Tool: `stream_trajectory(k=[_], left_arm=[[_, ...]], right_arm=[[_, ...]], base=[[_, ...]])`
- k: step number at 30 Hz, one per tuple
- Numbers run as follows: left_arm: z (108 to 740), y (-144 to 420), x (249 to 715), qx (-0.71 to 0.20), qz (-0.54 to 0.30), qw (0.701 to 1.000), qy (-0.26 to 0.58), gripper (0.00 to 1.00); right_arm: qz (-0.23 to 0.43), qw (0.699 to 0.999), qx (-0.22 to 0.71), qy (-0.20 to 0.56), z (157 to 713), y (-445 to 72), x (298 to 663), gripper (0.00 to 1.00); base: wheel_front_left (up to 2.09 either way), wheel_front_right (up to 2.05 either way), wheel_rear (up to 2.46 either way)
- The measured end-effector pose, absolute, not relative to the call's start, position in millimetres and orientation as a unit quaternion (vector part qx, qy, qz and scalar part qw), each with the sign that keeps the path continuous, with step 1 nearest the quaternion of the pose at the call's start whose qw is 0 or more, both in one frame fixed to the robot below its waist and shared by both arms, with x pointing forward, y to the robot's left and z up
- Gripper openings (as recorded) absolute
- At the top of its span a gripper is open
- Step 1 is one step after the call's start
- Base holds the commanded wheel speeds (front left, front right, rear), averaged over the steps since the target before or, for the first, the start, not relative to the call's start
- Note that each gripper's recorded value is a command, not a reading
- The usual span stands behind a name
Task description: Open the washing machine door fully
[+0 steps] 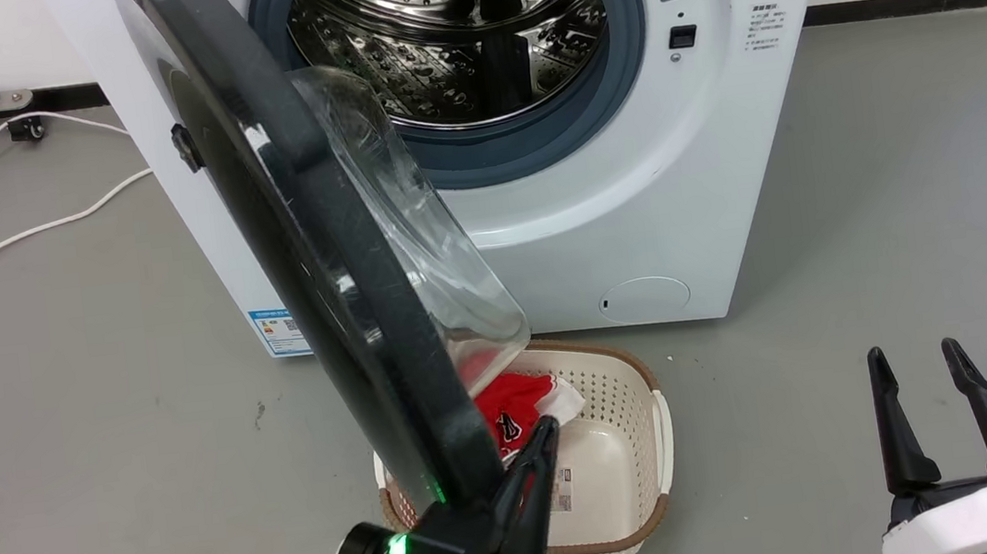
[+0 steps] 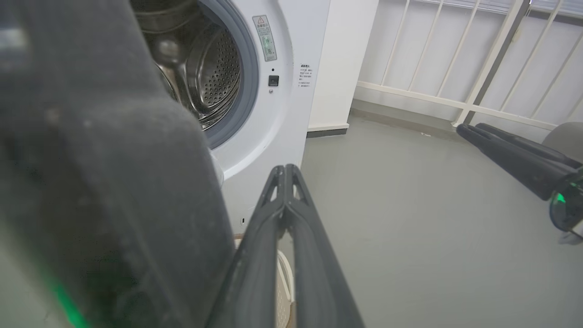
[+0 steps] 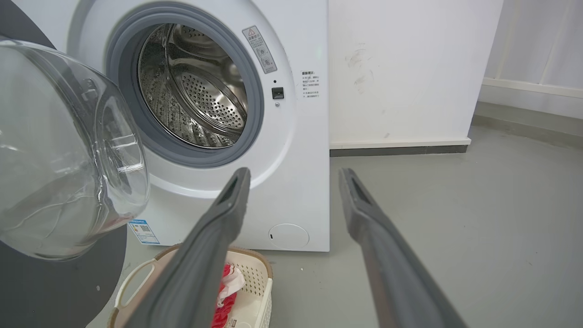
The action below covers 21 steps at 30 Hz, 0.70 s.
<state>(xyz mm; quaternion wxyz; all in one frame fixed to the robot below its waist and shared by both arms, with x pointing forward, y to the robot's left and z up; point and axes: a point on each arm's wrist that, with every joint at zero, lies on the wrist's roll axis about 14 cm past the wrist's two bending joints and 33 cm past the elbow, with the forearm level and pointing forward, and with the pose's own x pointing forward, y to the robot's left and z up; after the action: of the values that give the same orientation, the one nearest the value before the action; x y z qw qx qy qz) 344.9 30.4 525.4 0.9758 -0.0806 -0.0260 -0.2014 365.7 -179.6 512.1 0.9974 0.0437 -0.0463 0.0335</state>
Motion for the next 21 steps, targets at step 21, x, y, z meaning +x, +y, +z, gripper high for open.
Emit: stream_trajectory(k=[21], left_arm=[[526,107,307,-0.076,-0.062,0.995,-0.018,0.0]], right_arm=[[0.095,0.993,0.052,-0.035,507,-138,385,1.0]], base=[[0.0,0.0,0.0]])
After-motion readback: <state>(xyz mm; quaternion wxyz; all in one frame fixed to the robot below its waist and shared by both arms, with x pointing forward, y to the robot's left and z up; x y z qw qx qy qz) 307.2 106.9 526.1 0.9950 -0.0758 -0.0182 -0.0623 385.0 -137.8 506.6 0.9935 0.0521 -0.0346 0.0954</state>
